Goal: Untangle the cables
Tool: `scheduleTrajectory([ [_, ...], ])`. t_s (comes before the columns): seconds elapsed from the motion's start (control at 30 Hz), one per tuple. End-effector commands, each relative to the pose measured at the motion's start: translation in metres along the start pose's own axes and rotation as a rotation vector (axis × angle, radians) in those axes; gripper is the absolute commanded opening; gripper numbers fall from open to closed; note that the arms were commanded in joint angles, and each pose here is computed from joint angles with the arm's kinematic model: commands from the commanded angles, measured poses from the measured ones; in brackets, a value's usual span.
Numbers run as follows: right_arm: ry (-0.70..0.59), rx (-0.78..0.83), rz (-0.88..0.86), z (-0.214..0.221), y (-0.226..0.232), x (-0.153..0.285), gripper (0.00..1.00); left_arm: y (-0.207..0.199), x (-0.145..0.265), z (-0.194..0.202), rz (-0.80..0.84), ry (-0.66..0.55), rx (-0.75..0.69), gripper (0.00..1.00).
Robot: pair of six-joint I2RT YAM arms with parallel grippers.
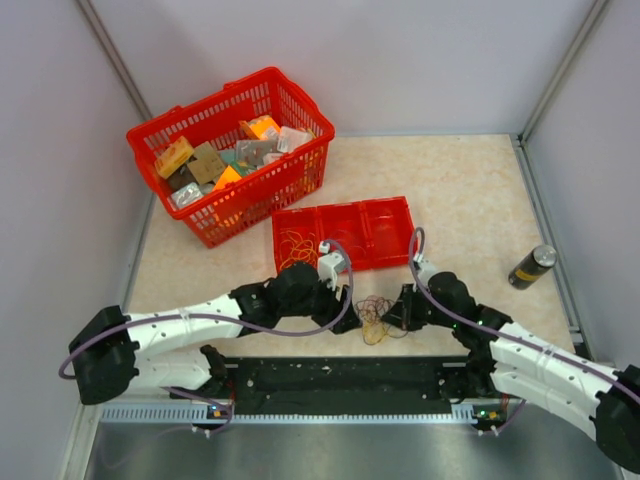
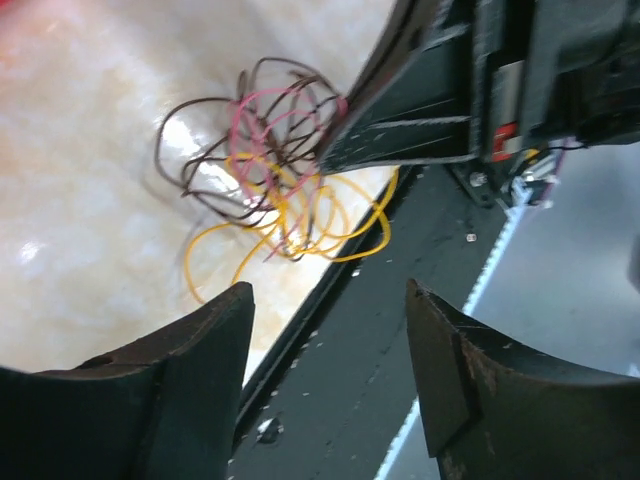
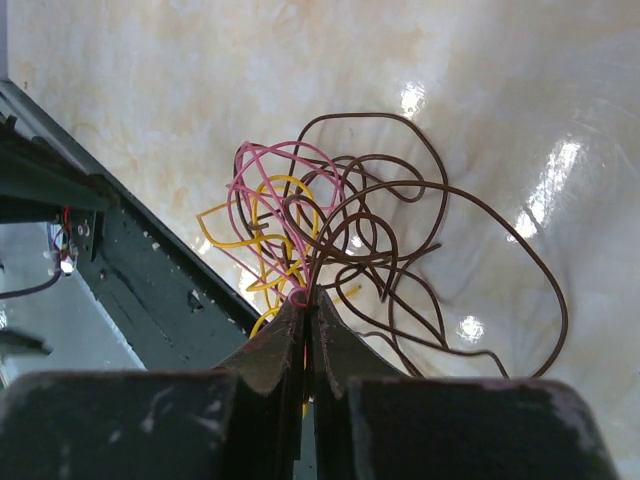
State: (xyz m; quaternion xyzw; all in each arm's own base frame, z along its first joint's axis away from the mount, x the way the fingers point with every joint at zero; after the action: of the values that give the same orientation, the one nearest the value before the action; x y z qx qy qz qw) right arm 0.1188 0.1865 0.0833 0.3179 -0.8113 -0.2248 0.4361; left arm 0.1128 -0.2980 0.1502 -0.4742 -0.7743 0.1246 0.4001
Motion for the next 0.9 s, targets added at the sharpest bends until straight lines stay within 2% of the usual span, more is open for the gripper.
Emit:
scheduleTrajectory([
  [0.0, -0.059, 0.072, -0.095, -0.016, 0.021, 0.002, 0.00, 0.020, 0.005, 0.007, -0.104, -0.020, -0.036, 0.61],
  [0.07, -0.059, 0.070, -0.105, -0.015, 0.022, 0.005, 0.00, 0.027, 0.003, 0.013, -0.132, -0.001, -0.048, 0.59],
  [0.27, -0.060, 0.051, -0.122, -0.010, 0.022, 0.008, 0.00, 0.035, -0.010, 0.010, -0.174, 0.044, -0.121, 0.69],
  [0.37, -0.053, 0.042, -0.123, -0.008, 0.022, 0.008, 0.00, 0.038, -0.019, 0.014, -0.192, 0.104, -0.143, 0.68],
  [0.57, -0.067, 0.022, -0.111, -0.007, 0.018, 0.011, 0.00, 0.032, -0.023, 0.014, -0.158, 0.102, -0.132, 0.42],
  [0.63, -0.076, 0.016, -0.094, -0.008, 0.017, 0.011, 0.00, 0.031, -0.020, 0.012, -0.160, 0.087, -0.136, 0.29],
  [0.73, -0.075, 0.014, -0.081, -0.008, 0.015, 0.011, 0.00, 0.033, -0.015, 0.006, -0.185, 0.068, -0.151, 0.01],
  [0.87, -0.083, -0.006, -0.001, -0.011, 0.007, 0.010, 0.00, 0.033, -0.002, -0.004, -0.236, 0.017, -0.161, 0.00],
])
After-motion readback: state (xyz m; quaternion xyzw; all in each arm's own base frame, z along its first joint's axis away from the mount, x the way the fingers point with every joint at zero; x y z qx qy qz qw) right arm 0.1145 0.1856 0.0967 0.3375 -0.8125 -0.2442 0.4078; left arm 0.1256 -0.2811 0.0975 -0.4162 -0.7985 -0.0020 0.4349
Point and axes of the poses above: each gripper's point midway between its finger pads, its own x axis back along the fingers, its own y axis along the line the jaws close on, z = x × y, the point moved 4 cm from there along x, back along the fingers
